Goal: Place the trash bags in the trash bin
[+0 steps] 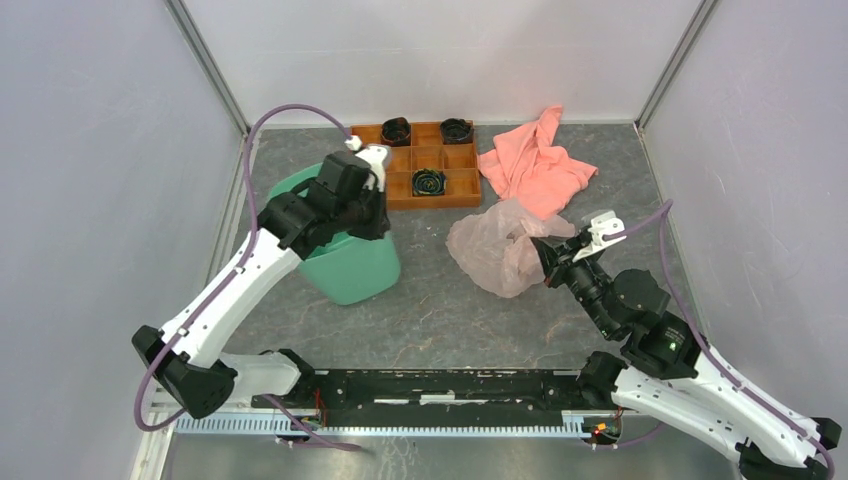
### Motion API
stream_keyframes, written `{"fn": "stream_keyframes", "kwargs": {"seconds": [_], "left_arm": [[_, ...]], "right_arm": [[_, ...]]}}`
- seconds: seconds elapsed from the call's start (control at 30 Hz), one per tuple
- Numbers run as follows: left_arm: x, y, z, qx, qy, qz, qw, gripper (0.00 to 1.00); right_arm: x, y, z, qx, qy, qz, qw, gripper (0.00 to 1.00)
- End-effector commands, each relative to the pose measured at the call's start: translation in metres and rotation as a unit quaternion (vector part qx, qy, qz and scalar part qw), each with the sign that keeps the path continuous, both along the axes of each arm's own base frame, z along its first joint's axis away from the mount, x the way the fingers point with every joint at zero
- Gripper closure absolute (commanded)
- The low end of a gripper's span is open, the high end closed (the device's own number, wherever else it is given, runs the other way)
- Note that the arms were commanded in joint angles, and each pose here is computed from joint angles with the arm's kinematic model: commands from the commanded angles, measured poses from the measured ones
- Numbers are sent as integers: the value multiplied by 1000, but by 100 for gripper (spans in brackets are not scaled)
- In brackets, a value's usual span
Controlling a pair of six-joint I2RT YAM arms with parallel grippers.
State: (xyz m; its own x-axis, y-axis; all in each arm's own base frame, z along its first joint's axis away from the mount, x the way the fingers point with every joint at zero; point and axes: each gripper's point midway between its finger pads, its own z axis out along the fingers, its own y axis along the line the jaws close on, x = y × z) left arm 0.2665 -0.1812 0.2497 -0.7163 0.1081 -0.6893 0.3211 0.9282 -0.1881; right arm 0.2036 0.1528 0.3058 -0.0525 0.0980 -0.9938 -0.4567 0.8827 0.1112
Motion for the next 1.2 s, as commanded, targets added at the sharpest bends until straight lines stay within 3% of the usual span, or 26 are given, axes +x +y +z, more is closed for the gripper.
{"fn": "stream_keyframes", "kwargs": {"seconds": [0.0, 0.17, 0.37, 0.43, 0.57, 0.73, 0.83, 1.0, 1.17], "left_arm": [[-31, -70, 48, -76, -32, -93, 992, 90], [-75, -138, 41, -111, -18, -162, 980, 94], [-115, -180, 23, -120, 1, -209, 970, 96], [-127, -191, 27, -140, 1, -228, 964, 88], [-140, -199, 34, -165, 0, -246, 955, 60], [-151, -182, 66, -213, -27, -257, 942, 42], [-156, -161, 96, -253, -64, -257, 931, 35], [-152, -106, 132, -303, -139, -201, 921, 21], [-148, -42, 152, -348, -186, -115, 912, 12]], "right_arm": [[1, -14, 49, 10, -48, -25, 999, 99], [-3, -28, 91, 17, -78, -36, 996, 99], [-16, -44, 150, 50, -118, -36, 991, 99], [-18, -46, 166, 51, -134, -32, 989, 99], [-21, -37, 195, 56, -156, -9, 986, 99], [-30, -13, 243, 67, -200, 53, 976, 99], [-42, 21, 270, 72, -230, 133, 961, 99], [-73, 76, 304, 134, -263, 281, 913, 99], [-101, 105, 351, 226, -287, 385, 847, 99]]}}
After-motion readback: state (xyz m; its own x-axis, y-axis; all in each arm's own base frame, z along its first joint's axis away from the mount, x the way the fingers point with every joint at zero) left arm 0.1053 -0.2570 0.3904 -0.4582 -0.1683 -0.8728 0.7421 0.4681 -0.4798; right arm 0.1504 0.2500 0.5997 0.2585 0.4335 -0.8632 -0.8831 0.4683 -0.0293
